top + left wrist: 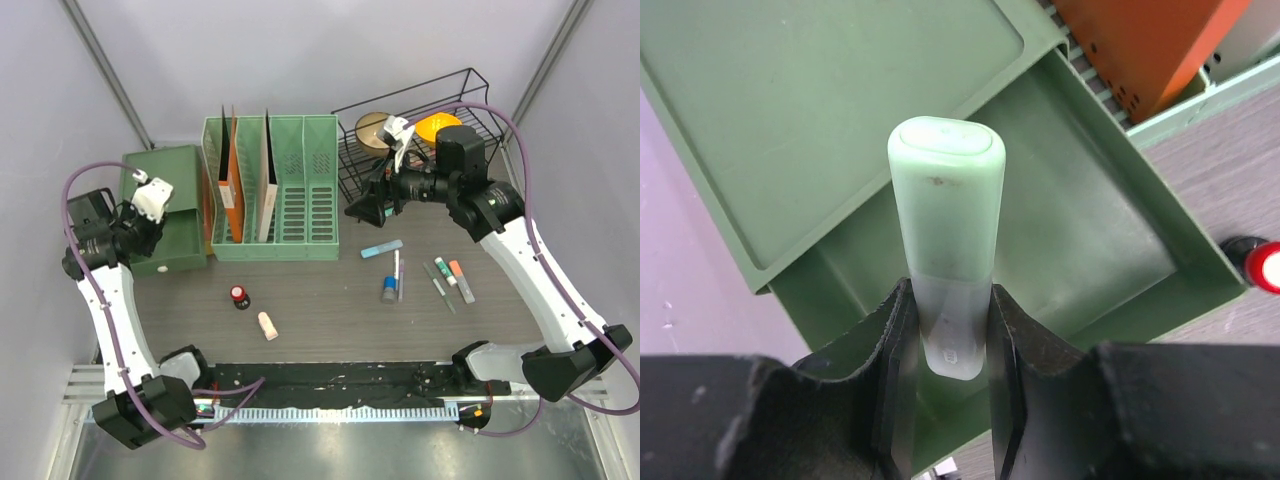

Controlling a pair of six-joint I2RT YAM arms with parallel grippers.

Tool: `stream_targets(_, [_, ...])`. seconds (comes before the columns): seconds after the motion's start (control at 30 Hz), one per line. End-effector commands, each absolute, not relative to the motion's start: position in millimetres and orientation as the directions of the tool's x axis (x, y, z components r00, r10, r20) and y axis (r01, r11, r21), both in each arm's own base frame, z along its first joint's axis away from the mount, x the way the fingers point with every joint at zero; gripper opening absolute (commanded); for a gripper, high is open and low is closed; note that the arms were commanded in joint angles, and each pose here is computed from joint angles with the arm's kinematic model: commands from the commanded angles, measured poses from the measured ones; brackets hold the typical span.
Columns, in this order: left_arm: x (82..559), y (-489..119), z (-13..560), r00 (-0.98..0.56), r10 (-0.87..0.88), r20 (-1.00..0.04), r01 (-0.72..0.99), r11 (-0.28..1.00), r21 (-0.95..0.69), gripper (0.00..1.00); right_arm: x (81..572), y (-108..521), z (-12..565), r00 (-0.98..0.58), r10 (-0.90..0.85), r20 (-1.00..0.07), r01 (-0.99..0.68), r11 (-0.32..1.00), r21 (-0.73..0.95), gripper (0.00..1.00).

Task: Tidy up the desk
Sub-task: Place the stationery in the drawer.

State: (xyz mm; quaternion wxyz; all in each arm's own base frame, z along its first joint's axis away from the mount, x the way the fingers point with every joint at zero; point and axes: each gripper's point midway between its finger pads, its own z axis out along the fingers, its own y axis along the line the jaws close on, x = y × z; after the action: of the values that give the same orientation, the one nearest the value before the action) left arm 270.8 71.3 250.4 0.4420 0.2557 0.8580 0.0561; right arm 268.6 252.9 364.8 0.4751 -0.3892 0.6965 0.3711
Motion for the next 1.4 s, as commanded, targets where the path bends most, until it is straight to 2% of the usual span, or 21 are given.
stream_targets(0.0, [273,77,241,-0.479,0.537,-0.694,0.433,0.833,0.346,0.00,262,252,376,-0.211,-0.177,-0.961,-0.906,0.404,0.124,0.86])
stream_targets(0.1, [275,78,238,-0.479,0.555,-0.680,0.459,0.819,0.345,0.00,263,250,375,-0.205,-0.181,-0.962,-0.903,0.413,0.115,0.87])
stream_targets(0.33, [275,80,235,-0.447,0.627,-0.638,0.520,0.763,0.385,0.00,283,234,350,-0.246,-0.239,-0.939,-0.840,0.536,0.083,0.86])
stream_targets(0.47, [274,79,230,-0.445,0.652,-0.614,0.562,0.737,0.376,0.01,286,229,335,-0.267,-0.270,-0.925,-0.832,0.549,0.080,0.86])
stream_targets(0.6, [275,81,227,-0.433,0.675,-0.598,0.582,0.716,0.386,0.06,285,228,329,-0.275,-0.283,-0.919,-0.834,0.546,0.082,0.86])
stream_targets(0.67, [276,84,225,-0.438,0.680,-0.588,0.586,0.712,0.387,0.13,285,228,327,-0.275,-0.285,-0.918,-0.834,0.546,0.080,0.86])
stream_targets(0.83, [280,87,226,-0.431,0.694,-0.577,0.598,0.698,0.394,0.14,286,226,322,-0.286,-0.294,-0.912,-0.831,0.550,0.083,0.86])
stream_targets(0.87, [281,87,226,-0.427,0.699,-0.574,0.601,0.693,0.397,0.20,286,226,320,-0.290,-0.299,-0.909,-0.829,0.552,0.083,0.86])
stream_targets(0.9, [282,88,226,-0.423,0.704,-0.571,0.604,0.689,0.402,0.22,287,225,320,-0.291,-0.300,-0.908,-0.827,0.557,0.080,0.86])
stream_targets(1.03, [285,90,228,-0.411,0.719,-0.560,0.613,0.673,0.415,0.23,289,222,314,-0.307,-0.313,-0.899,-0.815,0.574,0.079,0.86])
stream_targets(1.1, [285,91,227,-0.409,0.723,-0.556,0.618,0.668,0.414,0.31,290,219,313,-0.312,-0.316,-0.896,-0.810,0.582,0.077,0.86])
stream_targets(1.37, [287,92,220,-0.412,0.732,-0.542,0.639,0.657,0.400,0.33,291,214,310,-0.323,-0.332,-0.886,-0.799,0.597,0.068,0.86])
